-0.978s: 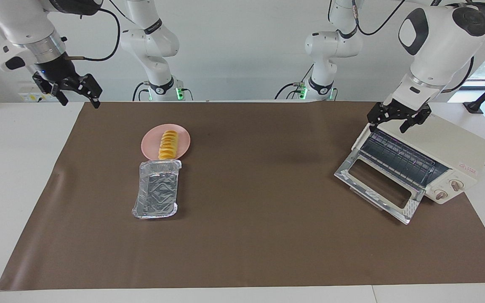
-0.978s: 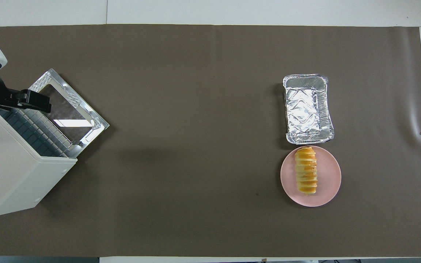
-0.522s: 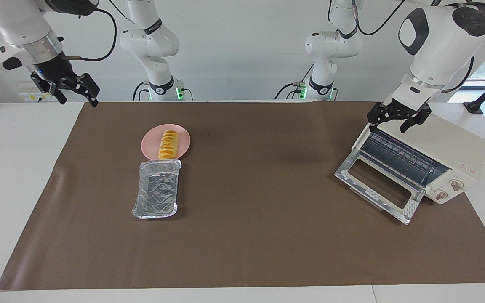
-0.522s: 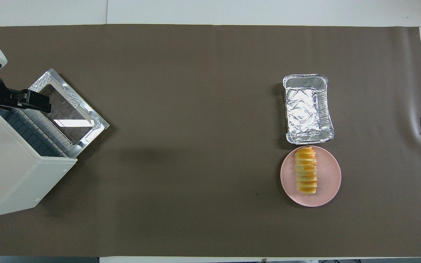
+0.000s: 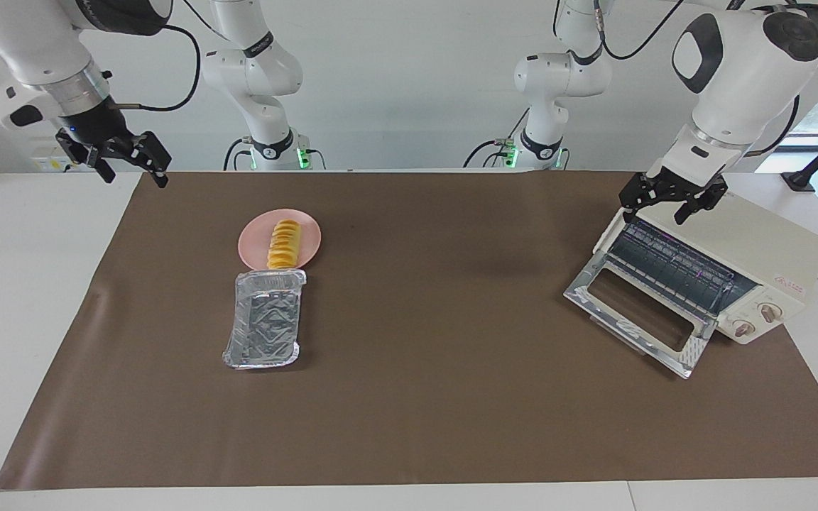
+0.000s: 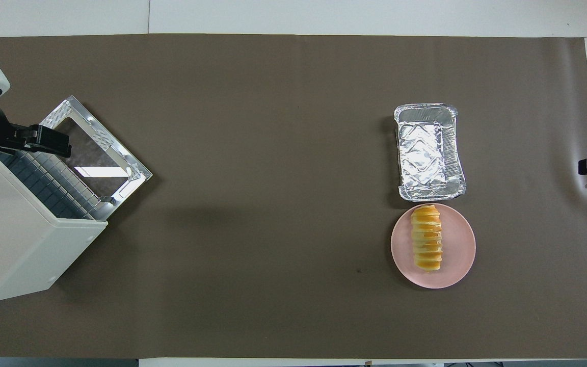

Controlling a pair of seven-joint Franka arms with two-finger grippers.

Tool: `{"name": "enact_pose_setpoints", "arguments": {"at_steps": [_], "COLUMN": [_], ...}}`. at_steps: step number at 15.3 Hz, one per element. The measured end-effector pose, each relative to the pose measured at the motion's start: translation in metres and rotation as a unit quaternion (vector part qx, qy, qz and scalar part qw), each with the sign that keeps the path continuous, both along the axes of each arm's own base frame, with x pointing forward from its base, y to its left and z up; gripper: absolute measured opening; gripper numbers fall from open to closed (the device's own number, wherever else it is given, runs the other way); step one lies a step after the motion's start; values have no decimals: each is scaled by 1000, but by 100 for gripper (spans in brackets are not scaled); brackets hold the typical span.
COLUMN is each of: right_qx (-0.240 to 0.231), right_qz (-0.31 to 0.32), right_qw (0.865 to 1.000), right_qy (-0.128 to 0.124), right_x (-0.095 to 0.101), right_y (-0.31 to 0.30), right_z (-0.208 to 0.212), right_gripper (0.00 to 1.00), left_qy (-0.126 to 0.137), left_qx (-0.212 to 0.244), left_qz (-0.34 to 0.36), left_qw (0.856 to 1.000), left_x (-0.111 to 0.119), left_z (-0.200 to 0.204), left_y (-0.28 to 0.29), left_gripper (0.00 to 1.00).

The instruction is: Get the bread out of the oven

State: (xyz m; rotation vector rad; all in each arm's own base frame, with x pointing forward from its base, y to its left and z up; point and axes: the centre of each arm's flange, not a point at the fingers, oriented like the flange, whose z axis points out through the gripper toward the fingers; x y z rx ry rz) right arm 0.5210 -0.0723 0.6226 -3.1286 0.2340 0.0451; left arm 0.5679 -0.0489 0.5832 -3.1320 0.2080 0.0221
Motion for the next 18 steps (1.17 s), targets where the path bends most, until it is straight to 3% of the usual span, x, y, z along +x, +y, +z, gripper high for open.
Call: {"name": "enact_pose_setpoints", "arguments": {"at_steps": [7, 18], "right_qx": [-2, -3], "right_qz": [27, 49], "right_qw": [1000, 999], "right_qy": [-12, -11], "right_x": [3, 4], "right_y": [1, 10], "right_z": [-1, -2], "right_gripper": [100, 100], "left_qy": [0, 0], "left_qx": [0, 0], "left_qz": [0, 0], "left_qw": [1000, 1000], "left_x": [0, 0], "left_z": [0, 0], "left_y": [0, 0], "left_gripper": [100, 100]}}
